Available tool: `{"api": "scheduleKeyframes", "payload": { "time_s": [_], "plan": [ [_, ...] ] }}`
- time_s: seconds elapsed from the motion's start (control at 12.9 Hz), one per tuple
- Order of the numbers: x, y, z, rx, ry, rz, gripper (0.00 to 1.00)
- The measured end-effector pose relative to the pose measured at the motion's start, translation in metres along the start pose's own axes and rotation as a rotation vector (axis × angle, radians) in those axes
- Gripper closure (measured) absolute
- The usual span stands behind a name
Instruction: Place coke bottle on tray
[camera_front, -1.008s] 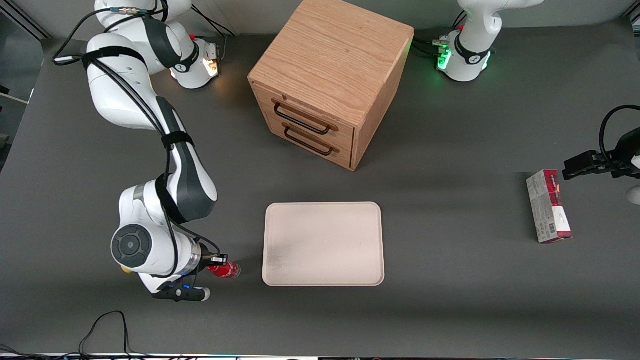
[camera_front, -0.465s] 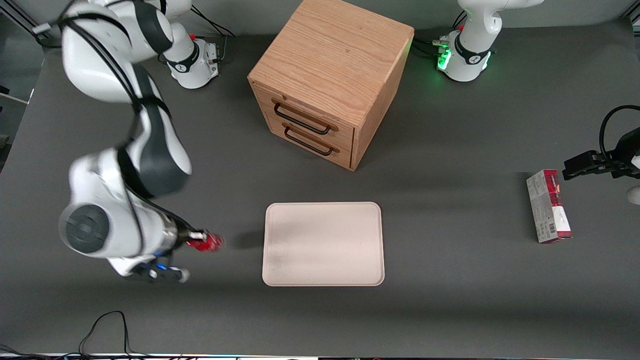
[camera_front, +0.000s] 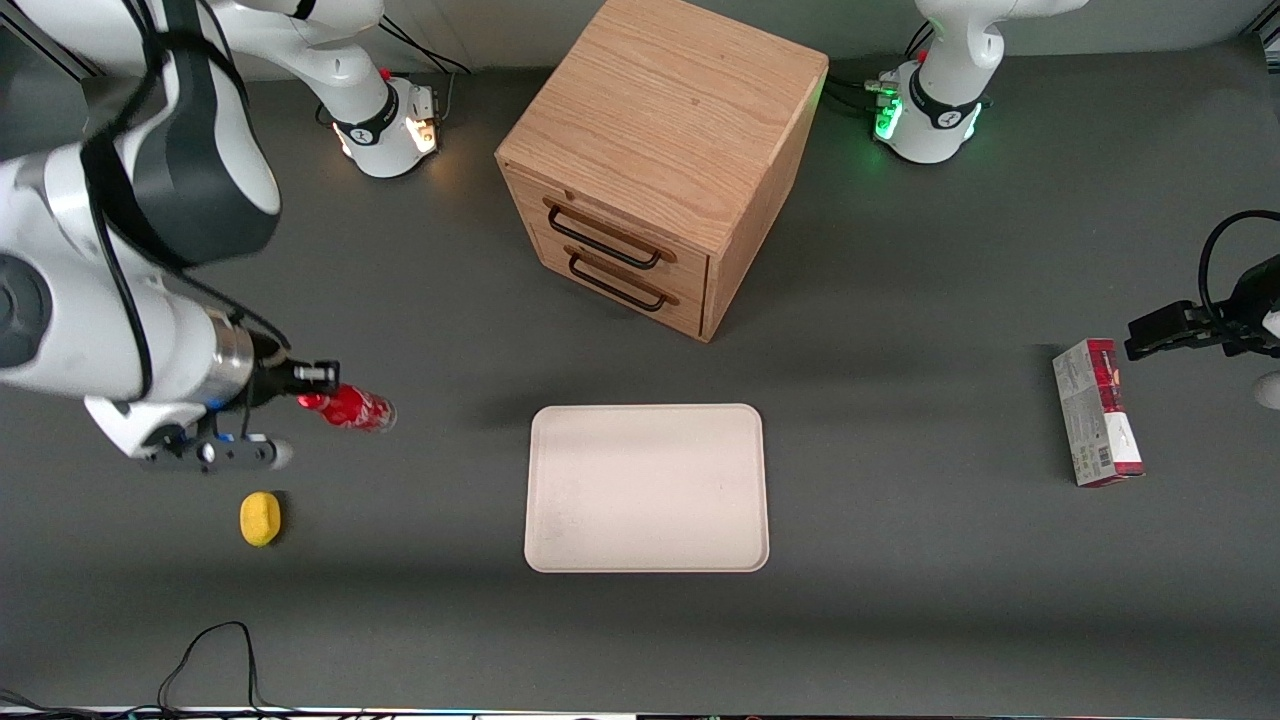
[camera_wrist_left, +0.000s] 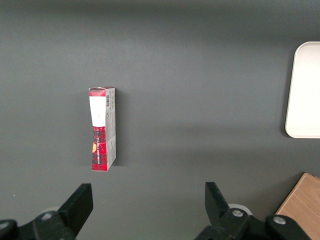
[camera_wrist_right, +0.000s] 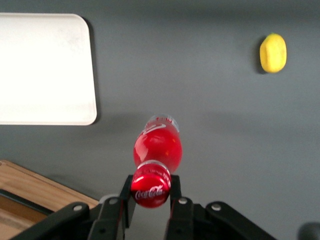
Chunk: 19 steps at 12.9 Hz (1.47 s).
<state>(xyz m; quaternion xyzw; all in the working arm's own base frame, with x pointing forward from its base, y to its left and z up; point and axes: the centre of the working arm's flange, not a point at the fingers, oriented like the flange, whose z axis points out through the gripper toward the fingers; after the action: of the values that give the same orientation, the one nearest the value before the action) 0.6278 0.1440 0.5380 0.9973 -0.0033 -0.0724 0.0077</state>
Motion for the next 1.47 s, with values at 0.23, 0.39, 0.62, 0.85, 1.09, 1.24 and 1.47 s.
{"api": "scheduleKeyframes", "payload": {
  "time_s": [0.23, 0.39, 0.62, 0.85, 1.09, 1.24, 1.47],
  "plan": [
    [-0.056, 0.012, 0.012, -0.003, 0.004, -0.005, 0.69],
    [-0.065, 0.012, 0.019, 0.008, 0.003, -0.005, 0.69],
    [-0.033, -0.014, 0.022, 0.044, 0.030, 0.078, 0.69],
    [0.036, -0.082, 0.044, 0.063, 0.026, 0.191, 0.69],
    [0.085, -0.129, 0.103, 0.058, 0.020, 0.228, 0.69],
    [0.097, -0.137, 0.123, 0.057, 0.029, 0.254, 0.69],
    [0.108, -0.146, 0.133, 0.092, 0.081, 0.339, 0.69]
  ]
}}
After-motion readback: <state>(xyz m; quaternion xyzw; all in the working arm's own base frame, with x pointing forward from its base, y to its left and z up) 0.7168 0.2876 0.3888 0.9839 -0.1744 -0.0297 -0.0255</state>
